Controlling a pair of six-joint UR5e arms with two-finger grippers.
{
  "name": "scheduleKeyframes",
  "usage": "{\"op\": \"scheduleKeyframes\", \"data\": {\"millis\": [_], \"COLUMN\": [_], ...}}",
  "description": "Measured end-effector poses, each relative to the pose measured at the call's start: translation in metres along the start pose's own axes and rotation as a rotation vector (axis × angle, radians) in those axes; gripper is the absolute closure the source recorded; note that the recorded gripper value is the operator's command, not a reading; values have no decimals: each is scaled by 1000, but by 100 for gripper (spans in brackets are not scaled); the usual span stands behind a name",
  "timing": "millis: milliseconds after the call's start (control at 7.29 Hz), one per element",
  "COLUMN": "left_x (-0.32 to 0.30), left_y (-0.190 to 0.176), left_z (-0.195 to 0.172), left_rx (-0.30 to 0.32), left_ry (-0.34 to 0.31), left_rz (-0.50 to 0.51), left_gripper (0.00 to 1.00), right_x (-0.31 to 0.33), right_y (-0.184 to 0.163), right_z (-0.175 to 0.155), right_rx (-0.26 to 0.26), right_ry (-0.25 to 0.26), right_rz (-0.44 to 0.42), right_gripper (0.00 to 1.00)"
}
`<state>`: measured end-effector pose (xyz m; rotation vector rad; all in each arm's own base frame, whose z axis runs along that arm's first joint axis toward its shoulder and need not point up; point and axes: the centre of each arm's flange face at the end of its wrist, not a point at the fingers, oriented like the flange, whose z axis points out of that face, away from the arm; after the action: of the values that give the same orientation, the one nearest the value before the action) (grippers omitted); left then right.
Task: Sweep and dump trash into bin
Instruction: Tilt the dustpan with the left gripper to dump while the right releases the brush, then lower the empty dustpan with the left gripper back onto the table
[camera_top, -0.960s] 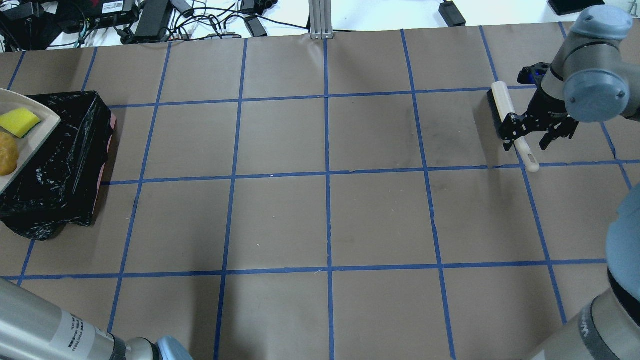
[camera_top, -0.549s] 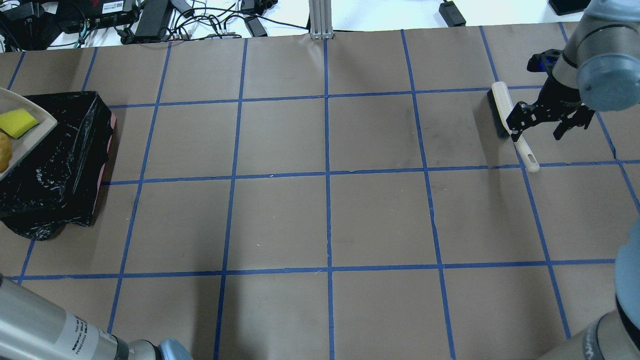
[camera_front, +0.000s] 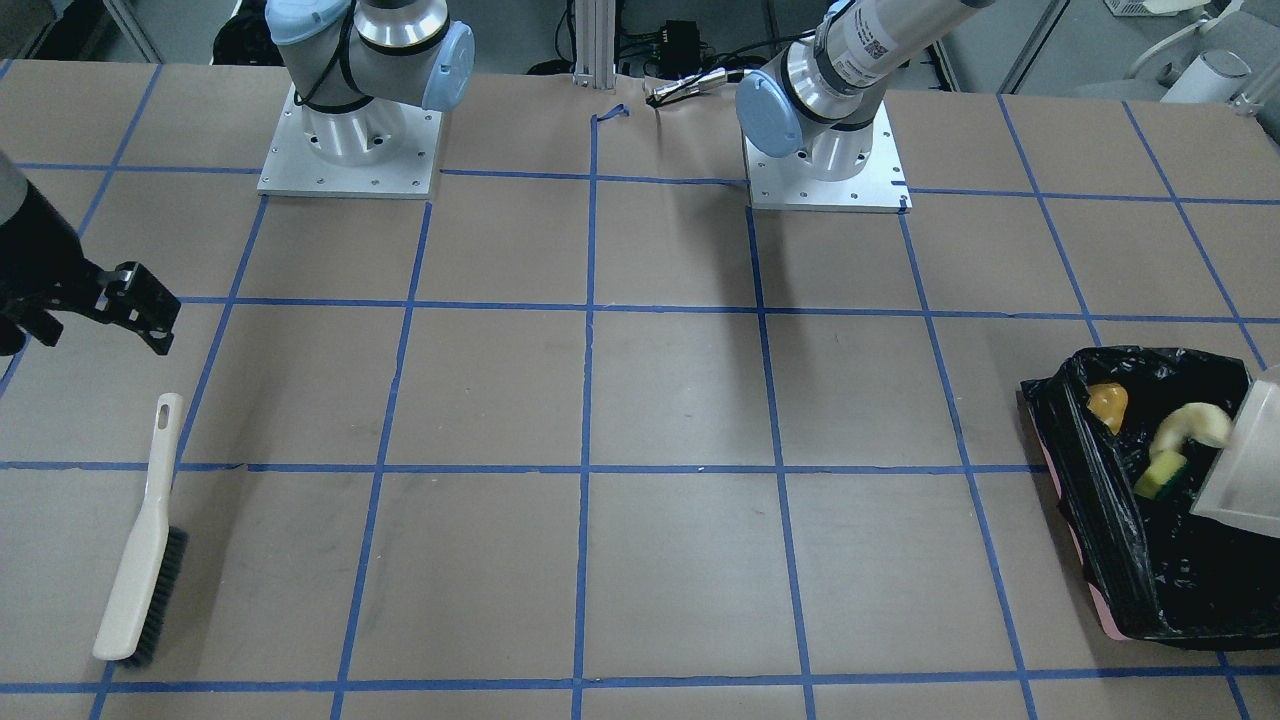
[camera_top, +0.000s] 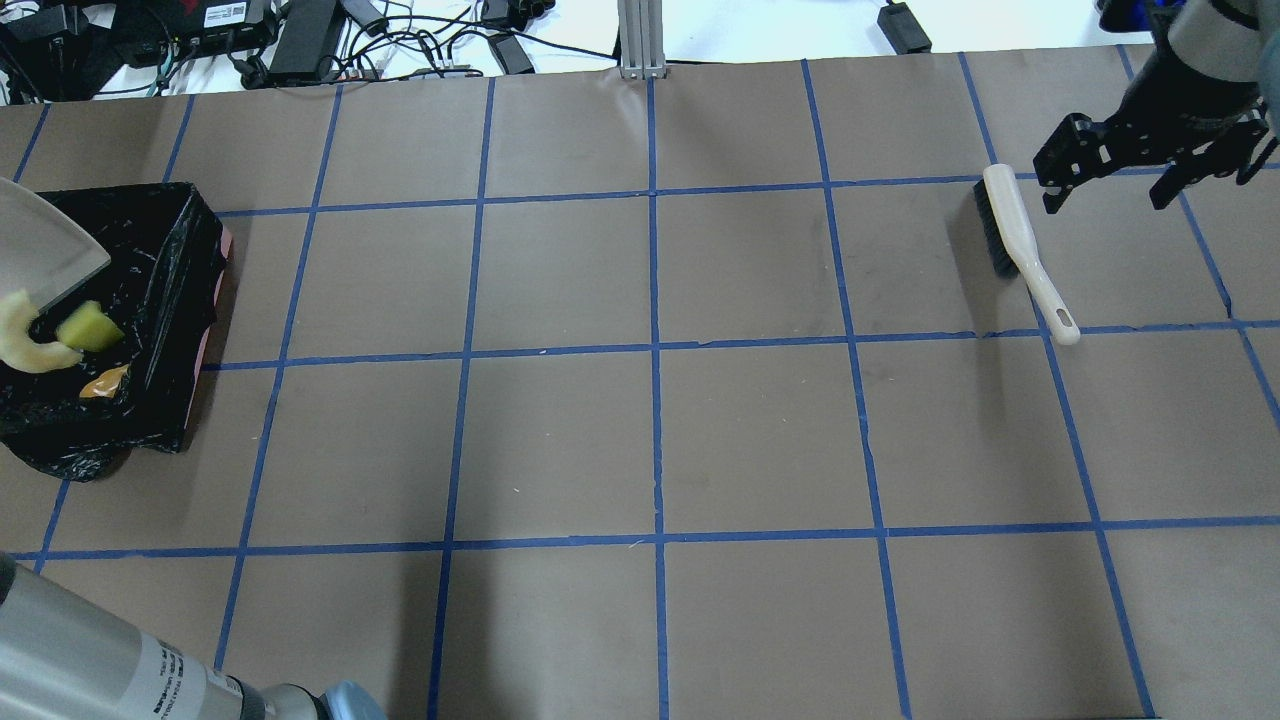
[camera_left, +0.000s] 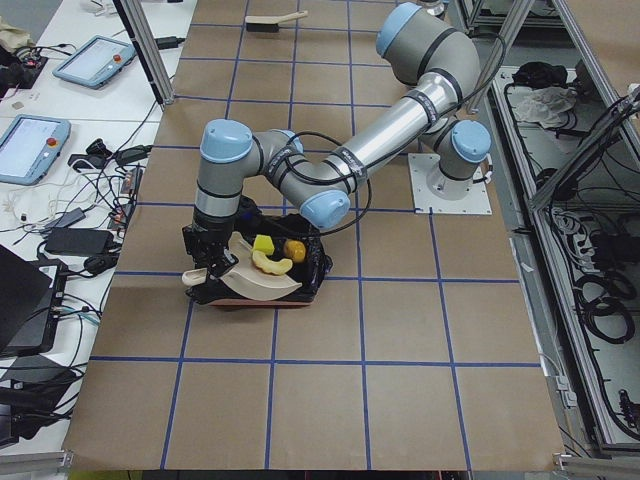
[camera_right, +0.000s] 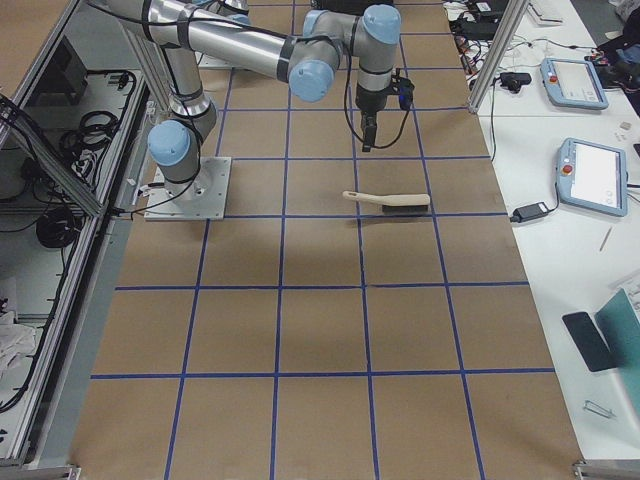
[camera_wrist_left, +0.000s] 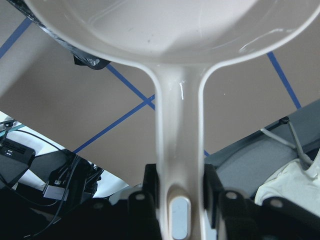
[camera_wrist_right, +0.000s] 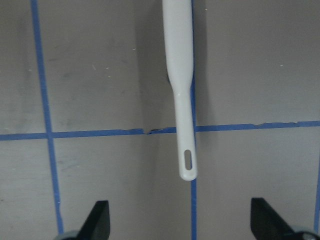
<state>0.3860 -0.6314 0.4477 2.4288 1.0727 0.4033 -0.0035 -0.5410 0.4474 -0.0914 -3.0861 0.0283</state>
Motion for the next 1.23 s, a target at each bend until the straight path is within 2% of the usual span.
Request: {"op": "scheduleKeyframes", "data": {"millis": [137, 411, 686, 823, 1234], "left_x": [-7, -13, -16, -21, -54], "left_y": [-4, -8, -9, -12, -35], "left_z": [-7, -16, -22, -26, -54], "left_rx": [-6, -12, -13, -1, 115], "left_ry": [10, 18, 13, 5, -10], "left_rz": [22, 37, 36, 21, -118], "left_gripper": [80, 80, 94, 96, 97], "right_x": [-36, -107, -144, -151, -154], "right_y": [9, 31, 55, 63, 69], "right_z": [-19, -46, -62, -65, -65], "right_rx": [11, 27, 25, 15, -12], "right_ry": [-8, -18, -59, -90, -101], "right_rz": [-10, -115, -181, -192, -198], "right_gripper": [0, 0, 0, 0, 0]}}
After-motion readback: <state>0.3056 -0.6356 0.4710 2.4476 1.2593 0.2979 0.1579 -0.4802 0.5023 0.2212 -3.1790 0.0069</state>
